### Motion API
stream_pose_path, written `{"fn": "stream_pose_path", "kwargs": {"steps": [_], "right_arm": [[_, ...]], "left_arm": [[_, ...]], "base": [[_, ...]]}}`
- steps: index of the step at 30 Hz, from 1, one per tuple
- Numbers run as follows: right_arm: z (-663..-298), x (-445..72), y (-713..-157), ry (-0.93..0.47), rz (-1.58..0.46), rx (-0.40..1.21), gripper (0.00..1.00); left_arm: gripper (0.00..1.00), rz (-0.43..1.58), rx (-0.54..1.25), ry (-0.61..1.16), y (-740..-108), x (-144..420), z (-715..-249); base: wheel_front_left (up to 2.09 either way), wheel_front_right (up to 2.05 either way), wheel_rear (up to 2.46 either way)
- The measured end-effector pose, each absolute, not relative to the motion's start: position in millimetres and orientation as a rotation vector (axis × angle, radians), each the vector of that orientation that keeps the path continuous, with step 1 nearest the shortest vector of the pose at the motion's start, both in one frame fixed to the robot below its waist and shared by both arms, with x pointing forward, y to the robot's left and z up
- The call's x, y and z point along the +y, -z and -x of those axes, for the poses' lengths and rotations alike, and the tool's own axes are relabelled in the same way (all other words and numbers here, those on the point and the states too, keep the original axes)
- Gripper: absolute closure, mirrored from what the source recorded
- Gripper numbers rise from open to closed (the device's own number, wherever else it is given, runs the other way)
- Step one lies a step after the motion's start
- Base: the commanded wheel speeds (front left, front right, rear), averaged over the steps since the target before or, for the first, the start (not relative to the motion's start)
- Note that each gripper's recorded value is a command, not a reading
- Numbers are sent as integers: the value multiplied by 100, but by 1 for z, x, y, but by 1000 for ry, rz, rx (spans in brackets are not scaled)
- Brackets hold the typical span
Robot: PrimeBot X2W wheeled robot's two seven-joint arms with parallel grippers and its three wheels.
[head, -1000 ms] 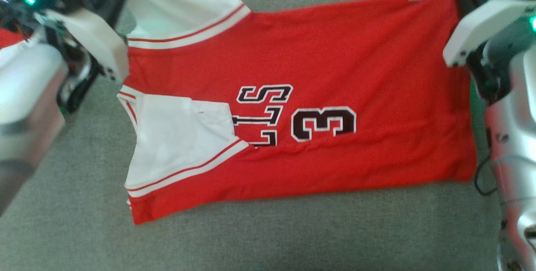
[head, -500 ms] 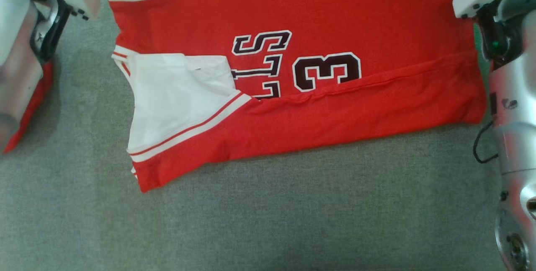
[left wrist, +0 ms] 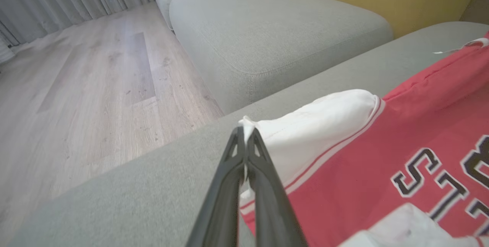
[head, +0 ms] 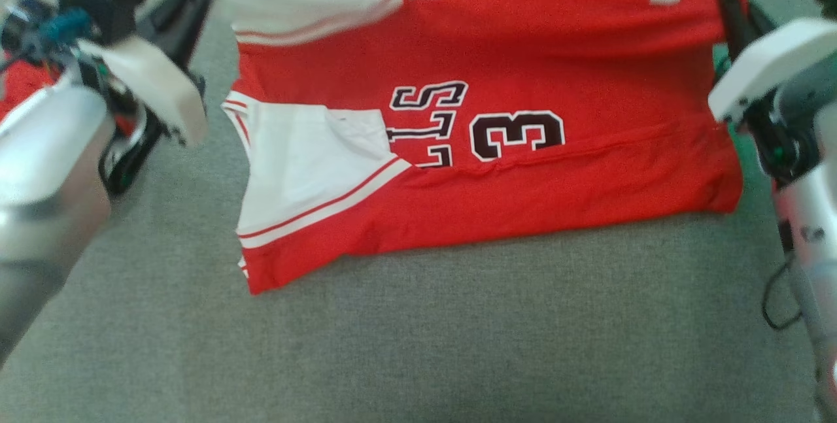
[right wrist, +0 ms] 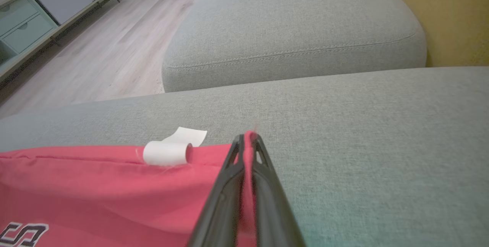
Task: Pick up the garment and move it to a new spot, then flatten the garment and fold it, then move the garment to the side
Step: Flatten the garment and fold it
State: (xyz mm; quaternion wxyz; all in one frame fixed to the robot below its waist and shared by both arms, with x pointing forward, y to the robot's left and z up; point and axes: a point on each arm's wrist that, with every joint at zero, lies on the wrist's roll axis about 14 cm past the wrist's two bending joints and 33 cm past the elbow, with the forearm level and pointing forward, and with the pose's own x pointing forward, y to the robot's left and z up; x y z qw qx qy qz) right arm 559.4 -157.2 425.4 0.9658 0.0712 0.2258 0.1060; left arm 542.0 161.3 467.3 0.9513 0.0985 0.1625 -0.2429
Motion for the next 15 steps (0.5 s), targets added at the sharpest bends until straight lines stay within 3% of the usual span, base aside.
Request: {"fn": "stream_pose_path", "kwargs": {"steps": [15], "right_arm": [[-480,-157,-434,-341,-106,642,100]], "left_arm": [[100,-126,636,654,-470,160,-406]], "base": [[0,0,0]]}}
